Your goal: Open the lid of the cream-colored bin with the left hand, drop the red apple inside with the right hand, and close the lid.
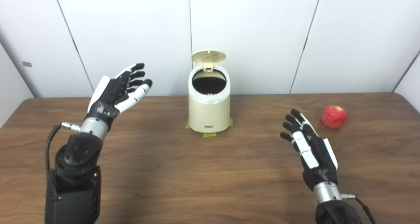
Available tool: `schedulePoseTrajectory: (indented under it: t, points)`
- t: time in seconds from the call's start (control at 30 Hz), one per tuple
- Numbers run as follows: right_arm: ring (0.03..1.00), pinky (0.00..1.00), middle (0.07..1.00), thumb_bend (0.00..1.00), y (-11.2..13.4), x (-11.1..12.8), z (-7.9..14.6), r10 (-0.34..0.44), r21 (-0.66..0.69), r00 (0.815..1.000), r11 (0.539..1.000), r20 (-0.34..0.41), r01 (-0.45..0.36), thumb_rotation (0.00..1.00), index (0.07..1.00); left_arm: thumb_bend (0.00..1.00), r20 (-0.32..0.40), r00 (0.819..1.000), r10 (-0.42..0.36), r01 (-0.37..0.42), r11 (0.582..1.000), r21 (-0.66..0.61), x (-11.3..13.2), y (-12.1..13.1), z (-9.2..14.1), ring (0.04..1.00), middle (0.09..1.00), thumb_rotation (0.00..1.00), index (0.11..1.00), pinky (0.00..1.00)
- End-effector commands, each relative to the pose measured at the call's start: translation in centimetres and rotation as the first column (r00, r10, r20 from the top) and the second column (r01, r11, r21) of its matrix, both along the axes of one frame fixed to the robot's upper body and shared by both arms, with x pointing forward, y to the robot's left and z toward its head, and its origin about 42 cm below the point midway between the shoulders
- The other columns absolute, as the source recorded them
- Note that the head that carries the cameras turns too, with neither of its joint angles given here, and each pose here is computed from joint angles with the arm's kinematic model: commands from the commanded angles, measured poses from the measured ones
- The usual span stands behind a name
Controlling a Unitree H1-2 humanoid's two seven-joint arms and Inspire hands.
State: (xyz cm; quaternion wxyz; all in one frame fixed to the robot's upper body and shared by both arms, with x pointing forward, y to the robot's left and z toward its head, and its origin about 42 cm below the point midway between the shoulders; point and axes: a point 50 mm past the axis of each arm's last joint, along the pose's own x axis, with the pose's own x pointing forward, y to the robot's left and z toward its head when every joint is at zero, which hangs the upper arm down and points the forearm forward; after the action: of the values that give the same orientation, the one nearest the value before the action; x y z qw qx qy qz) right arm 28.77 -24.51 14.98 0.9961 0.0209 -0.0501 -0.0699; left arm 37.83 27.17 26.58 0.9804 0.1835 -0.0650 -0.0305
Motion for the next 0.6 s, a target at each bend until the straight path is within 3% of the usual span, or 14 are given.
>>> schedulePoseTrajectory:
  t: [0.0,0.1,0.17,0.27,0.5,0.57]
  points:
    - [0.839,0.76,0.85,0.65,-0.9,1.2,2.0,-0.03,-0.054,0.99,0.998,0.135,0.038,0.34,0.859,0.4,0.057,0.998,0.016,-0.012,0.998,-0.066,0.0,0.6,0.3,0.929,0.962,0.85,0.985,0.91]
    - [0.804,0.69,0.831,0.71,-1.8,1.7,2.8,-0.087,-0.101,0.978,0.989,0.187,0.108,0.29,0.838,0.47,0.001,1.0,0.016,-0.016,0.995,-0.101,-0.4,1.1,-1.8,0.954,0.984,0.92,0.994,0.94]
    - [0.773,0.66,0.802,0.69,-1.8,1.7,3.8,-0.132,-0.13,0.968,0.978,0.214,0.162,0.22,0.808,0.51,-0.025,1.0,0.003,-0.006,0.992,-0.125,-0.5,1.3,-3.1,0.968,0.994,0.93,0.999,0.96]
    - [0.758,0.69,0.783,0.69,-2.2,1.5,4.8,-0.173,-0.153,0.955,0.965,0.24,0.213,0.15,0.782,0.52,-0.049,0.999,-0.01,0.003,0.989,-0.146,-0.8,1.4,-4.6,0.971,0.999,0.94,1.0,0.97]
    - [0.779,0.73,0.8,0.8,-5.0,1.4,6.4,-0.197,-0.316,0.956,0.912,0.219,0.261,0.15,0.8,0.53,-0.051,0.998,-0.03,0.023,0.991,-0.135,-1.3,1.3,-6.9,0.972,0.995,0.94,1.0,0.94]
    - [0.776,0.72,0.806,0.83,-5.8,1.5,7.2,-0.196,-0.35,0.957,0.899,0.213,0.262,0.1,0.807,0.52,-0.063,0.998,-0.025,0.016,0.991,-0.134,-1.5,1.4,-7.3,0.978,0.999,0.96,1.0,0.95]
